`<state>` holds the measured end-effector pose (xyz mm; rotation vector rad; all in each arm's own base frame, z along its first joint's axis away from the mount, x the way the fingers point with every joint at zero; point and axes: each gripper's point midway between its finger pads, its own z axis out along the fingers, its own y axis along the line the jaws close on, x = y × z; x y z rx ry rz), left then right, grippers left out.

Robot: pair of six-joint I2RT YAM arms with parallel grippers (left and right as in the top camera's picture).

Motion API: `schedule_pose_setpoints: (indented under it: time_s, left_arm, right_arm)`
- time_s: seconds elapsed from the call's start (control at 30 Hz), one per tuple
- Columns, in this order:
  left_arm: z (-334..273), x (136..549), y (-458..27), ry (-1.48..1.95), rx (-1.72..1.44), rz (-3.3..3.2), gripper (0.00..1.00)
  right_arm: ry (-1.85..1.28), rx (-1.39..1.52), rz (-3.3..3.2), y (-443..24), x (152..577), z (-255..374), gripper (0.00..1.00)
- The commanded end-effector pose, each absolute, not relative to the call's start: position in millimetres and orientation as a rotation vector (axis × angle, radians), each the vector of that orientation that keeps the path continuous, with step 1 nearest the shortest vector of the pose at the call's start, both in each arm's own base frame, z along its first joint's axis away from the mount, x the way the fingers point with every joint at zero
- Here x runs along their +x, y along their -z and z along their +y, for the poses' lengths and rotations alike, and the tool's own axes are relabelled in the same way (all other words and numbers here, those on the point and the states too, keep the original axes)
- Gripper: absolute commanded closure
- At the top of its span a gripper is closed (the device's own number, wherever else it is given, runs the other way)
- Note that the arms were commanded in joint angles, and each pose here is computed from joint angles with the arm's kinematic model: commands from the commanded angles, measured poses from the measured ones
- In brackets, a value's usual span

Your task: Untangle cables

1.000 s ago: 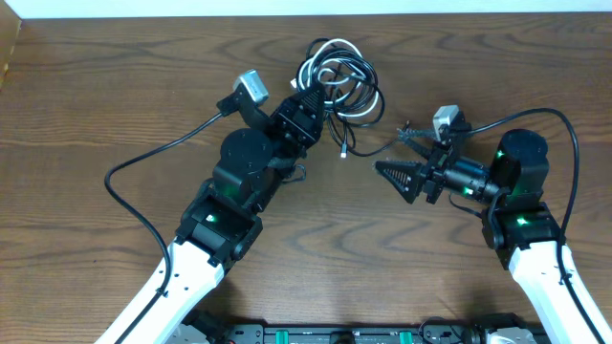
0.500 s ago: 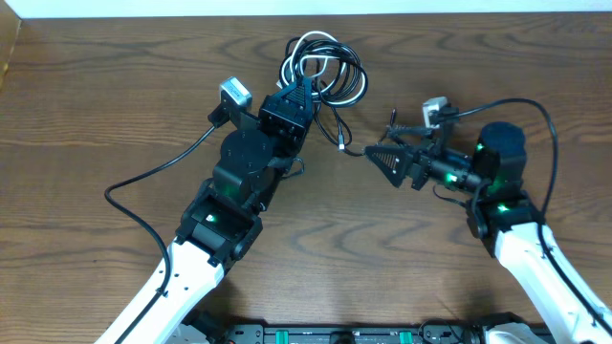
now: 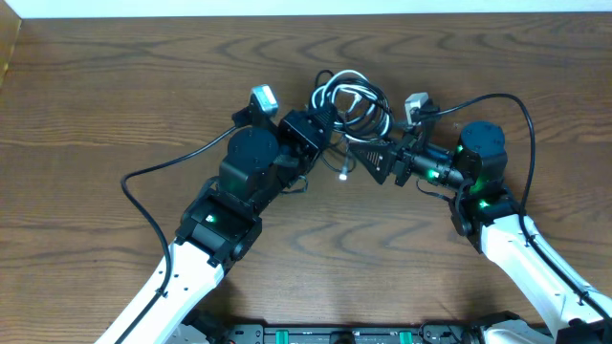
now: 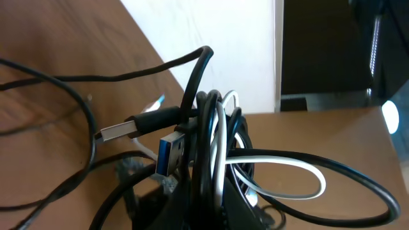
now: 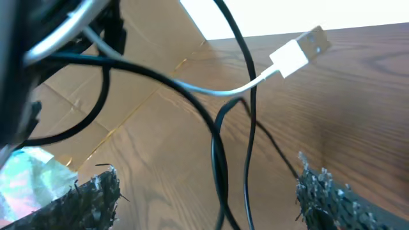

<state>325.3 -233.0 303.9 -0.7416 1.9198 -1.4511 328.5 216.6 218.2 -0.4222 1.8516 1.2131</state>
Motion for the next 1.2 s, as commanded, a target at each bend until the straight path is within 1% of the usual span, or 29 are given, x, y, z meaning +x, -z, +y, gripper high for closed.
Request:
schedule_pose_setpoints:
  time_s: [0.0,0.03,0.13,0.3,0.4,0.47,0.5,0.53,0.57,0.67,0.77,0.87,1.0,1.17]
  left_arm:
    - [-244.4,312.0,-329.7,1.592,-0.688,1.919,0.92]
    - [-246.2,310.1,-329.9,1.610,-0.687,1.927,0.93]
    - [-249.7,306.5,-330.2,1.633,-0.669,1.944,0.92]
    - [-250.6,305.4,-330.3,1.639,-0.663,1.949,0.92]
    - [-251.1,304.9,-330.3,1.642,-0.660,1.951,0.93]
    - [-251.7,304.3,-330.4,1.646,-0.656,1.954,0.93]
    - [-251.9,304.0,-330.4,1.647,-0.654,1.956,0.92]
    - [-251.9,304.0,-330.4,1.647,-0.654,1.956,0.92]
    - [-251.9,304.0,-330.4,1.647,-0.655,1.956,0.92]
    - [-251.9,304.0,-330.4,1.647,-0.655,1.955,0.93]
    - [-251.9,304.1,-330.6,1.648,-0.655,1.954,0.93]
    - [-251.8,304.3,-331.6,1.656,-0.665,1.950,0.93]
    - [-252.0,305.0,-337.0,1.679,-0.667,1.927,0.93]
    - [-252.3,305.5,-344.2,1.696,-0.650,1.898,0.92]
  right_arm:
    - [-1.188,-0.427,1.837,-222.0,332.3,218.2,0.15]
    - [-1.188,-0.427,1.837,-222.0,332.3,218.2,0.22]
    - [-1.179,-0.419,1.838,-221.9,333.9,217.3,0.37]
    - [-1.173,-0.414,1.839,-221.6,334.8,216.8,0.57]
    - [-1.173,-0.413,1.839,-221.5,334.8,216.8,0.75]
    - [-1.172,-0.412,1.839,-221.5,335.1,216.7,0.79]
    - [-1.165,-0.406,1.840,-221.3,336.1,216.0,0.83]
    - [-1.160,-0.401,1.841,-221.0,337.0,215.4,0.89]
    - [-1.160,-0.400,1.842,-220.9,337.0,215.4,0.92]
    - [-1.159,-0.397,1.847,-219.9,337.1,215.1,0.98]
    - [-1.156,-0.389,1.860,-217.2,337.2,214.5,0.99]
    - [-1.100,-0.320,1.911,-206.3,344.4,207.1,0.99]
    - [-0.963,-0.175,2.033,-178.2,355.4,187.8,0.99]
    - [-0.719,0.036,2.201,-135.8,360.7,150.6,0.99]
